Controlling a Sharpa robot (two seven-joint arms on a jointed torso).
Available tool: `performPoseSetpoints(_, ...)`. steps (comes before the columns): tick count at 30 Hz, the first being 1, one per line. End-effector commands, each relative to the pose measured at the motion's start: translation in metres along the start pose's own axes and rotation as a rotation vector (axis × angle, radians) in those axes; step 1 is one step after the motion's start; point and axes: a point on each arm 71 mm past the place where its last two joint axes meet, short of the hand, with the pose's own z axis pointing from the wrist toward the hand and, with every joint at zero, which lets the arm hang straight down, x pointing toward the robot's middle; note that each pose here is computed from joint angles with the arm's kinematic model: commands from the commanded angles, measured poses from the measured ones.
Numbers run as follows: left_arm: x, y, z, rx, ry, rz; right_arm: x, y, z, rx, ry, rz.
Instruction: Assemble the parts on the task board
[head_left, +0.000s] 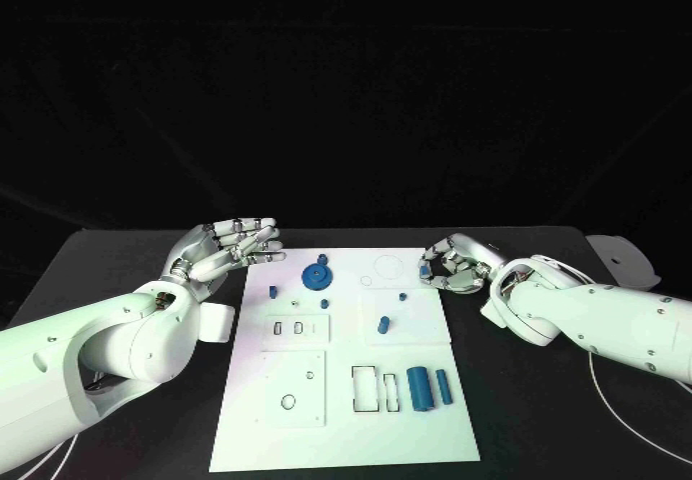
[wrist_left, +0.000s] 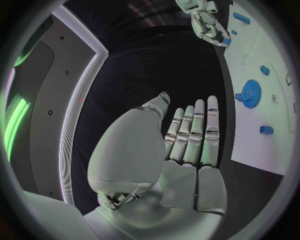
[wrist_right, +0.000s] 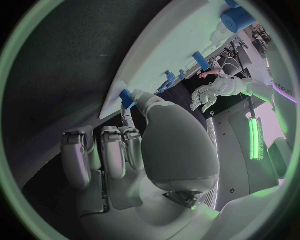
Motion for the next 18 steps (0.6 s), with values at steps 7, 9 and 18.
performPoseSetpoints(7, 0.0012, -0.001, 0.0004, 0.008, 0.017, -0.007, 0.0, 0.008, -0.003, -0.013, -0.035, -0.006)
performPoseSetpoints(9, 0.001, -0.001, 0.0005, 0.008, 0.017, -0.007, 0.0, 0.014, -0.005, -0.022, -0.035, -0.003)
performPoseSetpoints(18, 0.0008, -0.0003, 0.002, 0.008, 0.015, -0.006, -0.004, 0.066, -0.005, -0.107, -0.041, -0.018)
